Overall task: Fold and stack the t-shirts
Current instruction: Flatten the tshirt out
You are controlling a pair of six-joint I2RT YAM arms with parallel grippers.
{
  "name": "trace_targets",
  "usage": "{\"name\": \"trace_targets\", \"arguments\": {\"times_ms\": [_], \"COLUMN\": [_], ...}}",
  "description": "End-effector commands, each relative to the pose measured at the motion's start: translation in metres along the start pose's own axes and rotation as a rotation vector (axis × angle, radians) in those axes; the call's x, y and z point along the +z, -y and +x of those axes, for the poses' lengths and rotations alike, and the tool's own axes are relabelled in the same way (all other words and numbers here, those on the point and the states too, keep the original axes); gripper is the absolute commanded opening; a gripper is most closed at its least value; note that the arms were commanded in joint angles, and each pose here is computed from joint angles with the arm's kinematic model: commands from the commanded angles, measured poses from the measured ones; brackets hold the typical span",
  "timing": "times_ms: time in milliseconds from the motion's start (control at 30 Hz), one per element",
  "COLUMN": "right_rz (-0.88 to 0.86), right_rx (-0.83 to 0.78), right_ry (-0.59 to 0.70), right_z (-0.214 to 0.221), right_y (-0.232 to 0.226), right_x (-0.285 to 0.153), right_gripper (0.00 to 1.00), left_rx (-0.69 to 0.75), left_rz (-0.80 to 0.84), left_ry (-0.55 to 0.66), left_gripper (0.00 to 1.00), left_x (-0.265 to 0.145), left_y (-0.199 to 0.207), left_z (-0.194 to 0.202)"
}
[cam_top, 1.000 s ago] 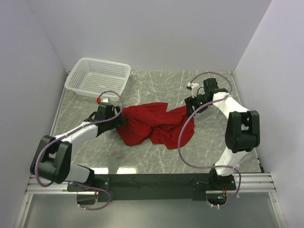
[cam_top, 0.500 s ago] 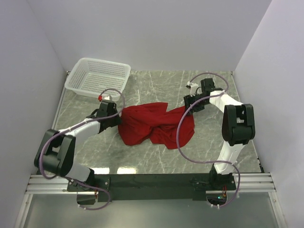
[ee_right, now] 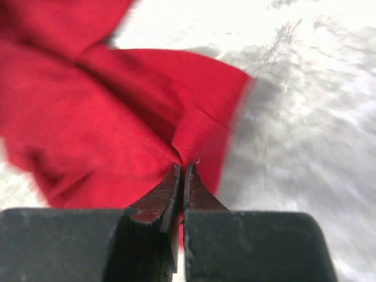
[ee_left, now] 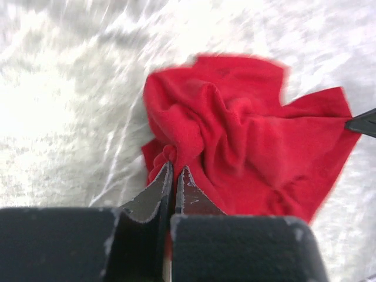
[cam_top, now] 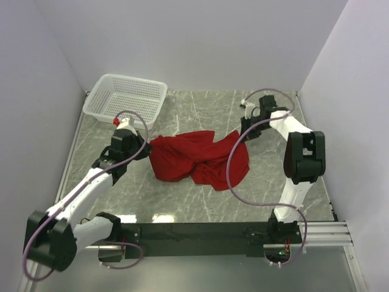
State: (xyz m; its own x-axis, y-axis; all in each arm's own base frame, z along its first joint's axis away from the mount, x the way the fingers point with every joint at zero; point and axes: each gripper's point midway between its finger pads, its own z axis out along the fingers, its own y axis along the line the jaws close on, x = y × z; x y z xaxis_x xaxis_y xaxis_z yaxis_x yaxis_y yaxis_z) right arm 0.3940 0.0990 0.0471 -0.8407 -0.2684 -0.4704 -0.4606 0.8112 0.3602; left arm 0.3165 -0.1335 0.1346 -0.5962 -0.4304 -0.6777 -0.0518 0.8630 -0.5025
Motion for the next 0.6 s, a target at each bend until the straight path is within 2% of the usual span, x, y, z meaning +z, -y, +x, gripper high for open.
{"name": "trace_targets", "arguments": {"times_ms": [0, 33, 167, 367, 433, 567], "right_rz": [-0.019, 0.002, 0.067, 0.196, 0.245, 0.317], "right_rx": [-0.194, -0.204, -0.356, -0.444, -0.455, -0.445], "right_ry": [0.243, 0.288, 0.462, 0.696, 0.788, 0.894], "right_z": [-0.073, -0.08, -0.107, -0.124, -0.129, -0.136], "right_y": [-0.038, -0.032, -0.061, -0.104, -0.119, -0.128], "right_x": [-0.104, -0.128, -0.225, -0.33, -0.361, -0.402], "right_gripper": [0.0, 0.0, 0.0, 0.0, 0.0, 0.0], "left_rx": [0.043, 0.064, 0.105, 0.173, 0.207, 0.238], "left_rz": [0.153, 0.17, 0.269, 0.389, 0.402, 0.436], "left_ry": [0.185, 0.261, 0.477, 0.648, 0.679, 0.773], "left_gripper": [0.01, 0.01, 0.01, 0.01, 0.01, 0.01], "left_x": [-0.044, -0.062, -0.129, -0.198, -0.208, -0.246], "left_y": [0.05, 0.058, 0.098, 0.144, 0.154, 0.174], "left_z": [-0.065, -0.085, -0.151, -0.208, -0.22, -0.251]}}
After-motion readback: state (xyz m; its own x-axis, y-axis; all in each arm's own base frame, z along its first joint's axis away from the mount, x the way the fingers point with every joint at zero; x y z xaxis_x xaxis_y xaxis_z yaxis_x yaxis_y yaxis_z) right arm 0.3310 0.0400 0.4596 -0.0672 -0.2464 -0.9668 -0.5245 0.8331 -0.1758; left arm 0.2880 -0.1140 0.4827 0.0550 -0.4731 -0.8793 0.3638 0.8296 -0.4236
